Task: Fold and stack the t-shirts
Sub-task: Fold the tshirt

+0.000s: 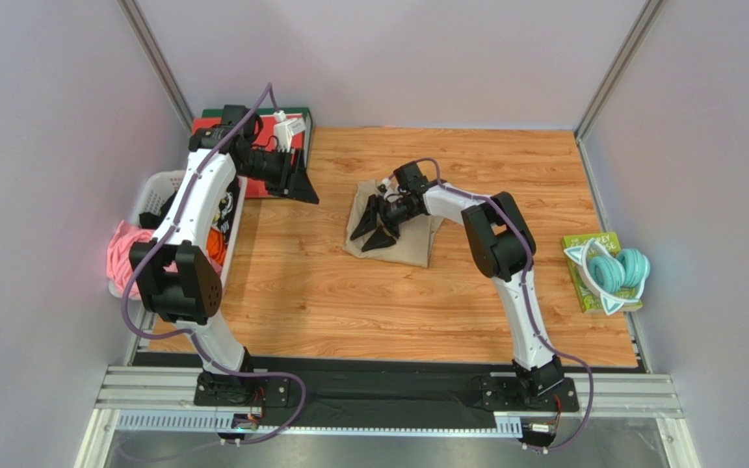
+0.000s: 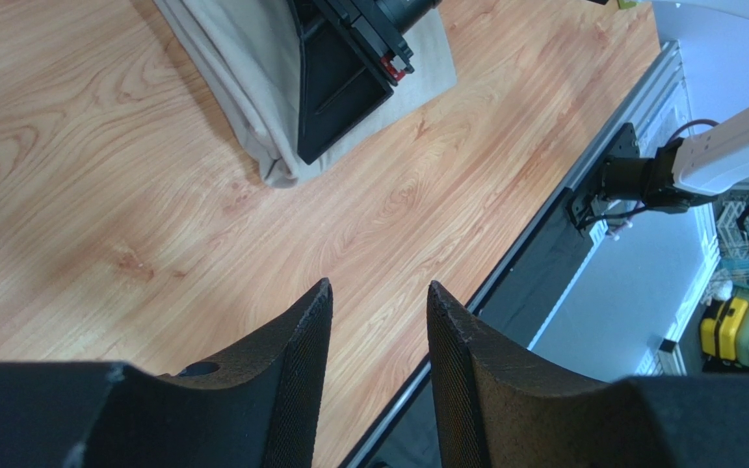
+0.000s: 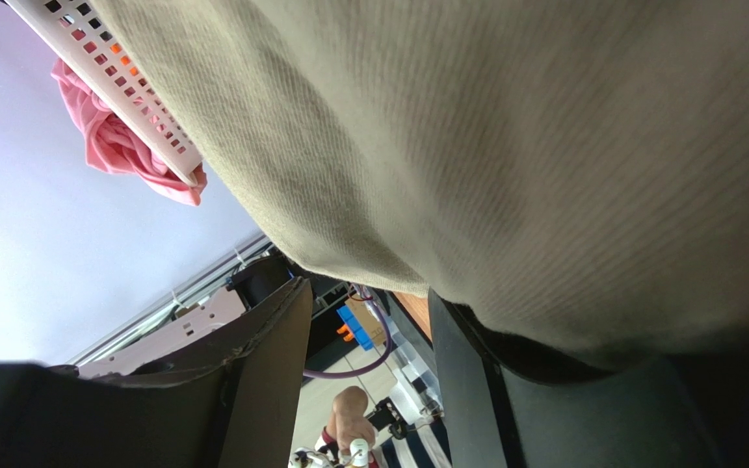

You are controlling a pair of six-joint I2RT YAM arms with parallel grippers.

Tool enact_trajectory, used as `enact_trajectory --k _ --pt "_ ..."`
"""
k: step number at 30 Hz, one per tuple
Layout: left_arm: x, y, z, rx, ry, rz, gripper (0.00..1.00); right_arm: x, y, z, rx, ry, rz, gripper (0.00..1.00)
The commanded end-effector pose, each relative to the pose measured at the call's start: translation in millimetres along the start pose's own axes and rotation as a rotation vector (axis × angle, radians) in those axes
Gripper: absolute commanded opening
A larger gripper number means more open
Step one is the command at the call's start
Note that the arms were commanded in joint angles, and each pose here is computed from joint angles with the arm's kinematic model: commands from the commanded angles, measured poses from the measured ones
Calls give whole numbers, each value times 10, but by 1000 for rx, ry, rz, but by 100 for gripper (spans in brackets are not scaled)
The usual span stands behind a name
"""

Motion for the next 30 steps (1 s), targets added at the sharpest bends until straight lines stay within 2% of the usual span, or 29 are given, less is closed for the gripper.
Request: enact_trajectory --k 1,4,7,15,22,25,30 --pt "-91 -109 -67 55 13 -42 47 -163 14 390 -50 -36 -25 55" --pt "-81 -105 -63 54 14 -38 47 -290 44 665 -97 -67 -42 55" --pt "-74 -111 -59 52 17 -37 47 -258 93 725 -110 -73 -29 55" --pt "-20 -116 1 39 21 -27 47 153 258 366 -65 -36 60 55" --pt "-5 -125 5 38 34 -27 47 377 197 1 1 -7 106 54" --pt "2 -99 7 34 36 -22 47 311 202 118 -25 -4 87 54" --pt "-1 -93 -24 32 56 -24 47 79 193 612 -125 -33 42 55"
Point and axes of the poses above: each gripper's point midway between its finger pads, its own x axis out along the fingers, its own z axis along the line the jaws close on, y = z × x, the point moved 5 cm from there along -x, back along the fingers
